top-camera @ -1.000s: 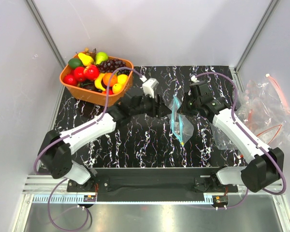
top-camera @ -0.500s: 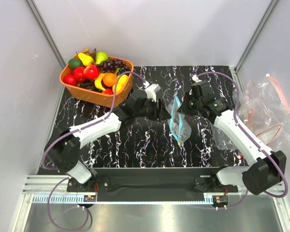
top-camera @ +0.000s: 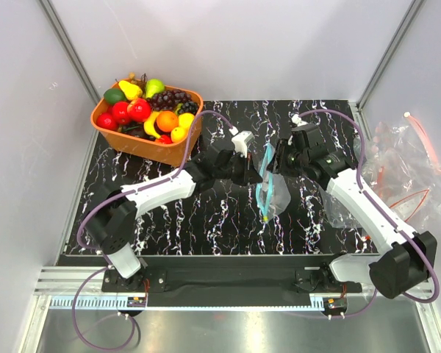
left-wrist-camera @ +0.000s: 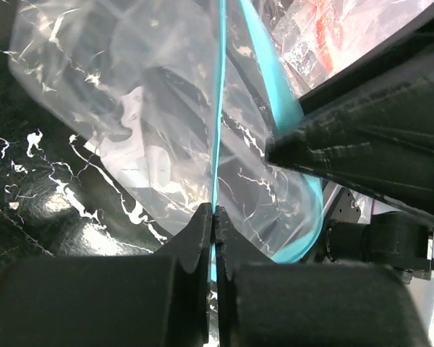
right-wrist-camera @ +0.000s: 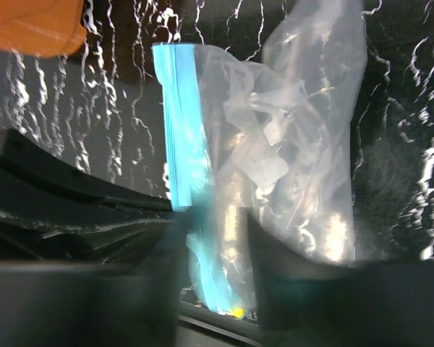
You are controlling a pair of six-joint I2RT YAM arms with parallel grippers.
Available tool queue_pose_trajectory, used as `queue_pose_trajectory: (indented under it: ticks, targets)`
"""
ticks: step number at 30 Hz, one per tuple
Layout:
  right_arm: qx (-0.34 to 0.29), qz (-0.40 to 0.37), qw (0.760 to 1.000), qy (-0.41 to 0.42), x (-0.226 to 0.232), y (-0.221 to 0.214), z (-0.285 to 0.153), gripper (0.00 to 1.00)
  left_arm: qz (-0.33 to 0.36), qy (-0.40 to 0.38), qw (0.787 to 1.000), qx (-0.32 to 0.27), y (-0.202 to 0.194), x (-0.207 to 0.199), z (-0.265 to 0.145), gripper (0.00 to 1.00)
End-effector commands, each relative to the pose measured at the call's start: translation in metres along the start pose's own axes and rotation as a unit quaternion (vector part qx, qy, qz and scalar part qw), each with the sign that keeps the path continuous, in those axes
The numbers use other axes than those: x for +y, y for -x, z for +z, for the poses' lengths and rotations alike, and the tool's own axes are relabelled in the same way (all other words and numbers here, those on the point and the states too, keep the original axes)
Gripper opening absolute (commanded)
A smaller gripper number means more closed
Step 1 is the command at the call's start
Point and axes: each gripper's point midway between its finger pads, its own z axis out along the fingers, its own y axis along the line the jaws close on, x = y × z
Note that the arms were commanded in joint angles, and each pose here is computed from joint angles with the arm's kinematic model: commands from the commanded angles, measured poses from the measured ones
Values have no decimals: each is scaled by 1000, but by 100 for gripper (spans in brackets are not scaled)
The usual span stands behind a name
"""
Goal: Place the food in the zip-top bag and seal the zipper
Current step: Open the zipper of the food storage bag.
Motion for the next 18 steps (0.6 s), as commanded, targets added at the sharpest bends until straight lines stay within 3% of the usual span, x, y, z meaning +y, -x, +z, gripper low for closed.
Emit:
queue_pose_trajectory:
  ticks: [1, 4, 9, 18]
  targets:
    - [-29, -21, 999, 19, 6, 8, -12, 51, 26, -17, 999, -40, 32, -16, -1, 0]
    - [-24, -37, 999, 28, 6, 3, -16, 64, 32, -7, 999, -42, 37, -17, -3, 0]
    - [-11, -60, 998, 29, 8, -9, -25, 65, 34, -3, 998, -50, 48, -20, -4, 0]
    - [-16, -57, 998, -17, -2, -16, -31, 50, 16, 17, 998, -58, 53, -16, -5, 0]
